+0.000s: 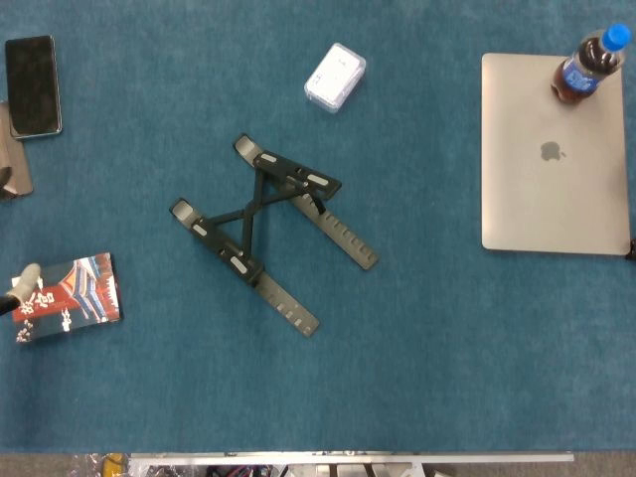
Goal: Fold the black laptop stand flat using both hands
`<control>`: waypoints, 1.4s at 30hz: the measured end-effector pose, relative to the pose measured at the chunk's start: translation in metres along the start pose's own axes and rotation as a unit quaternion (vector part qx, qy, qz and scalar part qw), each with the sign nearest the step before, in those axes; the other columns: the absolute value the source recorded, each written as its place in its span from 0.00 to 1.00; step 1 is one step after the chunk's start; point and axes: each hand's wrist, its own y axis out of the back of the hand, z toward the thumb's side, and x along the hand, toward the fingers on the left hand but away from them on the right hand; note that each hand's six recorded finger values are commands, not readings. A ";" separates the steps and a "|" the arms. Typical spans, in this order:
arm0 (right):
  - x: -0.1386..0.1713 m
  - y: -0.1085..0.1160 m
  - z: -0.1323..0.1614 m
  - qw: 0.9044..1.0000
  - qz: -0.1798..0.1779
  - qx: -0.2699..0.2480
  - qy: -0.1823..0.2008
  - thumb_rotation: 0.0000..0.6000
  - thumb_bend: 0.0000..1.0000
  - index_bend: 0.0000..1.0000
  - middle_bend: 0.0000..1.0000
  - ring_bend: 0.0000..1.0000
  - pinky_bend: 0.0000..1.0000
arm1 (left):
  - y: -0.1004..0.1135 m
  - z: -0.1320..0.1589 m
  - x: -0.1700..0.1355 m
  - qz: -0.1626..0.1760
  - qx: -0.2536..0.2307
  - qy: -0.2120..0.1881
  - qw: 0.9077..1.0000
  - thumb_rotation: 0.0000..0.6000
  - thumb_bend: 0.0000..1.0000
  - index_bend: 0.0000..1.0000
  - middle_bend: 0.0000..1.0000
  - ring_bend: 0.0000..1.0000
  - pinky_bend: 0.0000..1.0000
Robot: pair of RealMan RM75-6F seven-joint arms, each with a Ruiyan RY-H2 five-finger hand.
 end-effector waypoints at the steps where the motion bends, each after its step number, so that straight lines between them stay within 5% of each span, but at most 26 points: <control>1: -0.002 0.001 0.002 1.000 -0.002 0.000 0.004 1.00 0.08 0.00 0.10 0.00 0.00 | -0.002 0.001 0.001 -0.007 -0.003 -0.004 1.000 1.00 0.25 0.01 0.03 0.00 0.05; 12: -0.032 0.009 0.025 0.999 -0.012 0.000 0.048 1.00 0.08 0.00 0.10 0.00 0.00 | -0.020 0.025 0.012 -0.096 -0.041 -0.053 0.993 1.00 0.25 0.01 0.03 0.00 0.05; 28: -0.068 0.008 0.040 0.997 -0.010 0.007 0.070 1.00 0.08 0.00 0.10 0.00 0.00 | -0.063 0.087 0.026 -0.220 -0.103 -0.121 0.962 1.00 0.25 0.01 0.02 0.00 0.05; 42: -0.074 0.008 0.045 0.997 -0.007 0.004 0.081 1.00 0.08 0.00 0.10 0.00 0.00 | -0.091 0.126 0.046 -0.230 -0.174 -0.124 0.950 1.00 0.25 0.00 0.00 0.00 0.05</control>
